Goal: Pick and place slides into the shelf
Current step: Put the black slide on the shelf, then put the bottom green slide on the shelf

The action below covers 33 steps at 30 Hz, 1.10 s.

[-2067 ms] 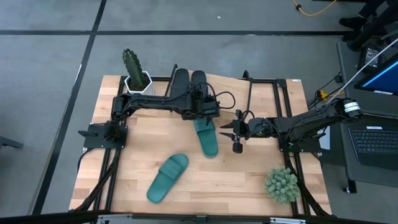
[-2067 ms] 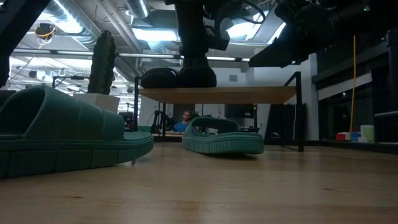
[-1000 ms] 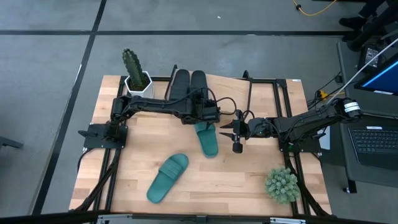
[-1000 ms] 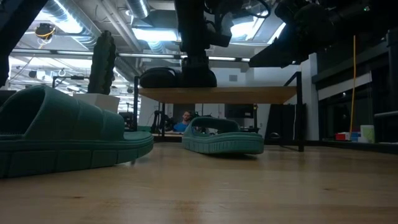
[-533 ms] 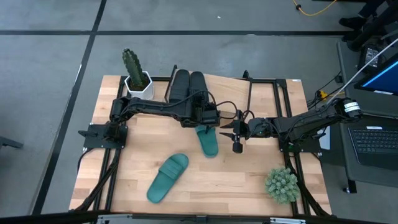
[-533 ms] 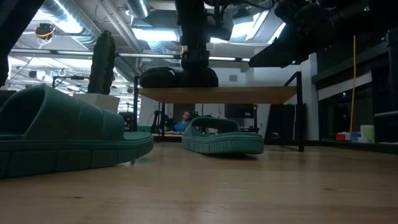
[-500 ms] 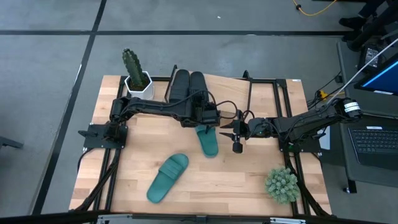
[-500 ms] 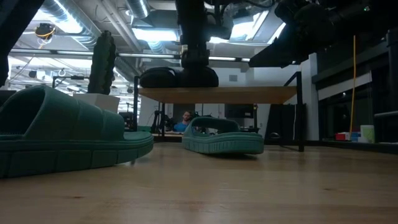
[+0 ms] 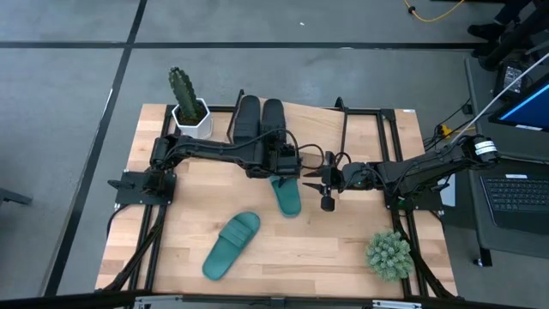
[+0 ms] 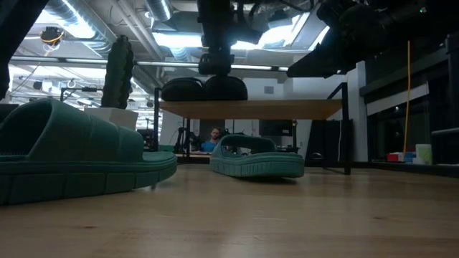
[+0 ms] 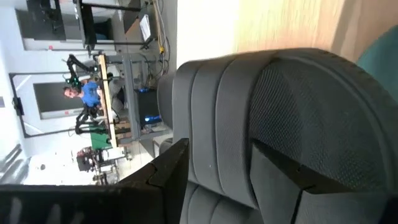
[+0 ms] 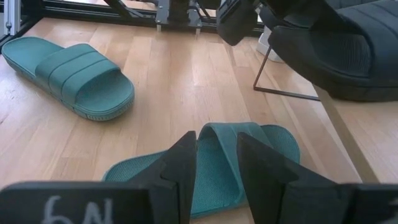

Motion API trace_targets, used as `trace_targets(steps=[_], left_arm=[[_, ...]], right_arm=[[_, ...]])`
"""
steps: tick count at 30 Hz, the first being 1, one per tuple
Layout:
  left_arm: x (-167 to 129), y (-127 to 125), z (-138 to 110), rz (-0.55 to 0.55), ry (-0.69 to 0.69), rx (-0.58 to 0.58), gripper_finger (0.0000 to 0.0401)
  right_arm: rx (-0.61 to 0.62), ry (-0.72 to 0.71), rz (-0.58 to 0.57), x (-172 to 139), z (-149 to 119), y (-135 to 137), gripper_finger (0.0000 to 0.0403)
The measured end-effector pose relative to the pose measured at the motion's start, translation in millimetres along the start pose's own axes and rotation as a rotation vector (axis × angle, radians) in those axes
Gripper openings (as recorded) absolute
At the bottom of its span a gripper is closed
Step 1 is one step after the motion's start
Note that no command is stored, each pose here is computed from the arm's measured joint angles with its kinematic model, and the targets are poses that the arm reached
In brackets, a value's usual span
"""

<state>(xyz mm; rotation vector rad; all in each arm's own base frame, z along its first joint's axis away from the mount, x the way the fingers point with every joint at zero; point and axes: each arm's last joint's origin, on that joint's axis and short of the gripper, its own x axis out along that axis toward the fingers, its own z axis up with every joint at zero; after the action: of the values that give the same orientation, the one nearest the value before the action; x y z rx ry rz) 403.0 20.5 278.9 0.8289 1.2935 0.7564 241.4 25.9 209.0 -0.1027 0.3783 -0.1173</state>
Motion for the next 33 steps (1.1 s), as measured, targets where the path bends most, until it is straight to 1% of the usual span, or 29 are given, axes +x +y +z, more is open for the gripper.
trace_targets(steps=[5, 14, 19, 25, 28, 33], left_arm=[[-3, -1, -1, 0.011, -0.001, 0.002, 0.0154], [-23, 2, -4, 0.069, -0.037, 0.007, 0.0153], [-30, -1, -4, 0.067, -0.051, 0.023, 0.0153], [-40, -6, -8, 0.129, -0.04, 0.074, 0.0153], [-46, -6, -12, 0.153, -0.036, 0.054, 0.0153], [-64, 7, -28, 0.146, -0.057, -0.084, 0.0153]], right_arm=[[0.0, 0.0, 0.0, 0, 0, 0, 0.0116], [0.0, 0.0, 0.0, 0, 0, 0, 0.0116], [0.0, -0.001, 0.0, 0, 0, 0, 0.0116], [0.0, -0.001, 0.0, 0, 0, 0, 0.0116], [0.0, -0.001, 0.0, 0, 0, 0, 0.0116], [-0.004, -0.002, 0.001, 0, 0, 0, 0.0116]])
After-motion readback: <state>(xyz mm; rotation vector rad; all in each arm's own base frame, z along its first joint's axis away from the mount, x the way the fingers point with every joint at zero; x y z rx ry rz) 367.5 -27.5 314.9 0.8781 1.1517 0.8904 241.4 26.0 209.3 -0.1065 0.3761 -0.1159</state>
